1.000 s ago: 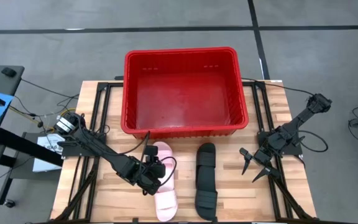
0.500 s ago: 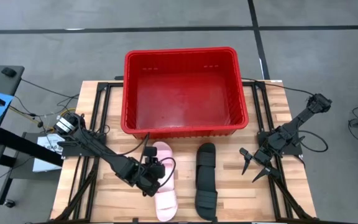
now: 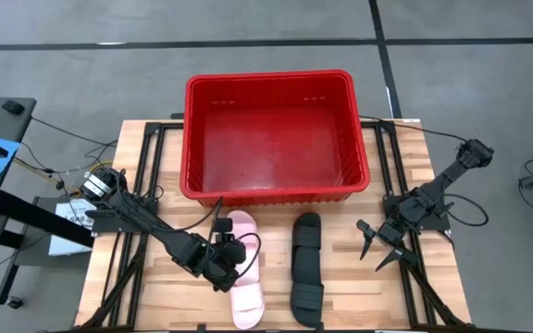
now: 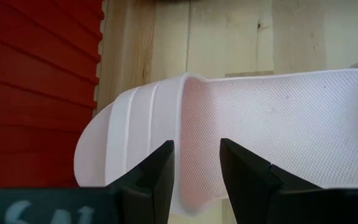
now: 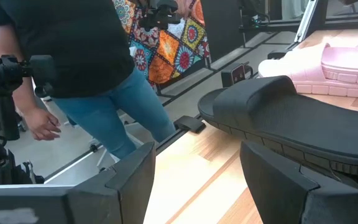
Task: Pick and place slides into bin
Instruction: Put the top pink slipper in the red bin
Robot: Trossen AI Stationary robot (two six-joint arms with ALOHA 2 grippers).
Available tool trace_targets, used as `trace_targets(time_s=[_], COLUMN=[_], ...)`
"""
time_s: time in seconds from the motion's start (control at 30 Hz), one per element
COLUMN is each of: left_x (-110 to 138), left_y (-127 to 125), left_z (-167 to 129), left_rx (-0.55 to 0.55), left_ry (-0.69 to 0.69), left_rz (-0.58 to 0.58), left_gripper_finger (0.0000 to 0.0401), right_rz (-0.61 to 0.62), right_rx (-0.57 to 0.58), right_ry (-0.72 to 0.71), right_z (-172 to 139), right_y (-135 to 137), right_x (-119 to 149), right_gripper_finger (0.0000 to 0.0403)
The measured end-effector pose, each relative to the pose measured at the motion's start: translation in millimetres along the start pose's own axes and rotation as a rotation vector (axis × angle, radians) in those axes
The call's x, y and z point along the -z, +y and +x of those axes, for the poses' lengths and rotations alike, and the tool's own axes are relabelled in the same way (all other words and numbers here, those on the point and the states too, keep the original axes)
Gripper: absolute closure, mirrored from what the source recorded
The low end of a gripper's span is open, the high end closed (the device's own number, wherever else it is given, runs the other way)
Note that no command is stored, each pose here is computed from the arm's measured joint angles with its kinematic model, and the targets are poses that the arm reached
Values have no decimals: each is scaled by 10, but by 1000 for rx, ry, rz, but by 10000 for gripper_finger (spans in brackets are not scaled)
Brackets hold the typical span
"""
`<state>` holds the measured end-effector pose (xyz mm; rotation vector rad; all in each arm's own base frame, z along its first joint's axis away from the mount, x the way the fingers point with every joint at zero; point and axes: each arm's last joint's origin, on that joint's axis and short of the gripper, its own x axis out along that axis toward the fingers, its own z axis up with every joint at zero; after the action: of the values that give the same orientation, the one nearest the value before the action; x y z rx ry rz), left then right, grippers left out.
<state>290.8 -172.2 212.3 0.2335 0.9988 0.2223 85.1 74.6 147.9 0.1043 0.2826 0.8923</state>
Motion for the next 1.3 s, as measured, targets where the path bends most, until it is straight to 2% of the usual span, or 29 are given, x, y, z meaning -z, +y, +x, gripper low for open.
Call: trace_targets(time_s=[0.87, 1.03, 1.3], left_x=[11, 16, 88], left_y=[65, 23, -97], left_z=[29, 175, 413], left_rx=[-52, -27, -98], left_ry=[23, 66, 102], left_rz=[83, 81, 100], left_gripper_finger=[280, 267, 232], right_rz=[0, 0, 3], right_rx=[0, 0, 2], right_ry=[0, 2, 10], right_z=[0, 0, 4], right_y=[0, 0, -3], right_x=[1, 2, 8], right_gripper_finger=[177, 177, 177])
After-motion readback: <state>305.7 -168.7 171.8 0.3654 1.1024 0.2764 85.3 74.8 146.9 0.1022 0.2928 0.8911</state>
